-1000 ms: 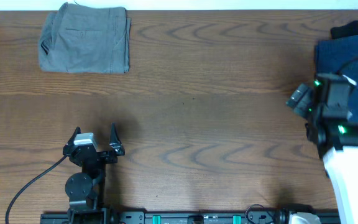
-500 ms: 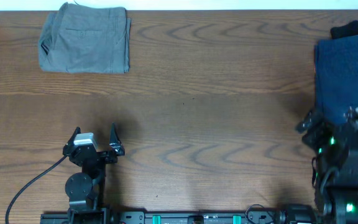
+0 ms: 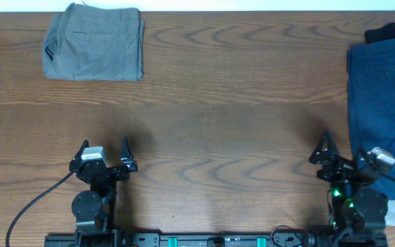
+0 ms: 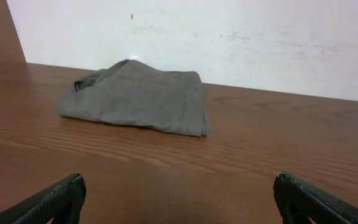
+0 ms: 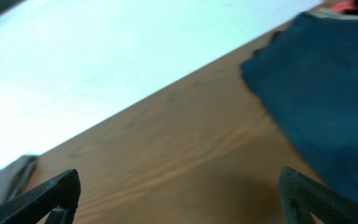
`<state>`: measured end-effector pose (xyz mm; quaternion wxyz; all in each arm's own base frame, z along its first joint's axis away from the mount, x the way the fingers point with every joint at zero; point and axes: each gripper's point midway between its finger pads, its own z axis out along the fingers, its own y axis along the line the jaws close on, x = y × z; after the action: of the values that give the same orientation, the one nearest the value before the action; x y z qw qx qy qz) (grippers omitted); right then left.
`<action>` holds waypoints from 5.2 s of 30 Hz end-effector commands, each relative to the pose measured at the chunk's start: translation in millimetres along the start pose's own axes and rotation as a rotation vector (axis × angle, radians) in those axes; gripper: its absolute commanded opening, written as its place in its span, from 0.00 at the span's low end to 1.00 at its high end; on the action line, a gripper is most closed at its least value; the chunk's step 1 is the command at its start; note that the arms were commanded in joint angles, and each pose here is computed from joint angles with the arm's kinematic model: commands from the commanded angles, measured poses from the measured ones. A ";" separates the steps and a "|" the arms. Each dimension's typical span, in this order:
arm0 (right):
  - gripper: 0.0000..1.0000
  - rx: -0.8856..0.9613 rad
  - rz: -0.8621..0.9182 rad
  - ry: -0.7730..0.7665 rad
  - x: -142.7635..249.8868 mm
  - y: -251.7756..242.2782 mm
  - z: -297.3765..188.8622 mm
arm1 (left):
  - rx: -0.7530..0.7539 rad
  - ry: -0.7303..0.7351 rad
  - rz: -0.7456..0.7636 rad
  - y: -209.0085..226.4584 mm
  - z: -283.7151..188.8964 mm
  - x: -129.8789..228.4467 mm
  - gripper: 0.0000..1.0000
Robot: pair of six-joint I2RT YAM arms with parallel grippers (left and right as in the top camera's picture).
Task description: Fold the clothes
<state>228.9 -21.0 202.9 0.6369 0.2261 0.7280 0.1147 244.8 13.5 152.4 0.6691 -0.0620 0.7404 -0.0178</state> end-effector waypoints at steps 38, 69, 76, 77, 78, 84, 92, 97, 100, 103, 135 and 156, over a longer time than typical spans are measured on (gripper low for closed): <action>0.99 -0.263 -0.403 -0.022 58.6 21.6 17.6 | -0.022 0.046 0.017 4.9 0.5 14.6 0.98; 0.99 -0.260 -0.403 -0.023 58.2 20.9 17.8 | -0.022 0.045 0.017 4.9 0.5 14.5 0.98; 0.99 -0.260 -0.403 -0.023 58.2 20.9 17.8 | -0.022 0.045 0.018 4.9 0.5 14.5 0.98; 0.99 -0.260 -0.403 -0.023 58.2 20.9 17.8 | -0.022 0.046 0.018 4.9 0.5 14.6 0.98; 0.99 -0.261 -0.403 -0.023 58.2 20.9 17.7 | -0.022 0.046 0.017 4.9 0.5 14.6 0.98; 0.99 -0.261 -0.403 -0.023 58.2 20.9 17.7 | -0.022 0.045 0.017 4.9 0.5 14.5 0.98; 0.99 -0.260 -0.403 -0.022 58.3 20.7 17.9 | -0.022 0.045 0.017 4.9 0.5 14.5 0.98; 0.99 -0.260 -0.404 -0.022 58.5 20.7 17.9 | -0.022 0.045 0.018 4.9 0.5 14.5 0.98; 0.99 -0.260 -0.403 -0.021 58.5 20.8 17.9 | -0.022 0.046 0.018 4.9 0.5 14.6 0.98; 0.99 -0.260 -0.403 -0.021 58.5 20.8 17.9 | -0.022 0.045 0.017 4.9 0.5 14.5 0.98; 0.99 -0.260 -0.403 -0.021 58.6 20.8 17.9 | -0.022 0.045 0.017 4.9 0.5 14.5 0.98; 0.99 -0.260 -0.403 -0.021 58.5 20.8 17.9 | -0.022 0.045 0.018 4.9 0.5 14.5 0.98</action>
<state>245.7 18.9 158.7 0.6784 0.0049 0.7309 0.0736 244.7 13.5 152.4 0.6691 -0.0620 0.7404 -0.0178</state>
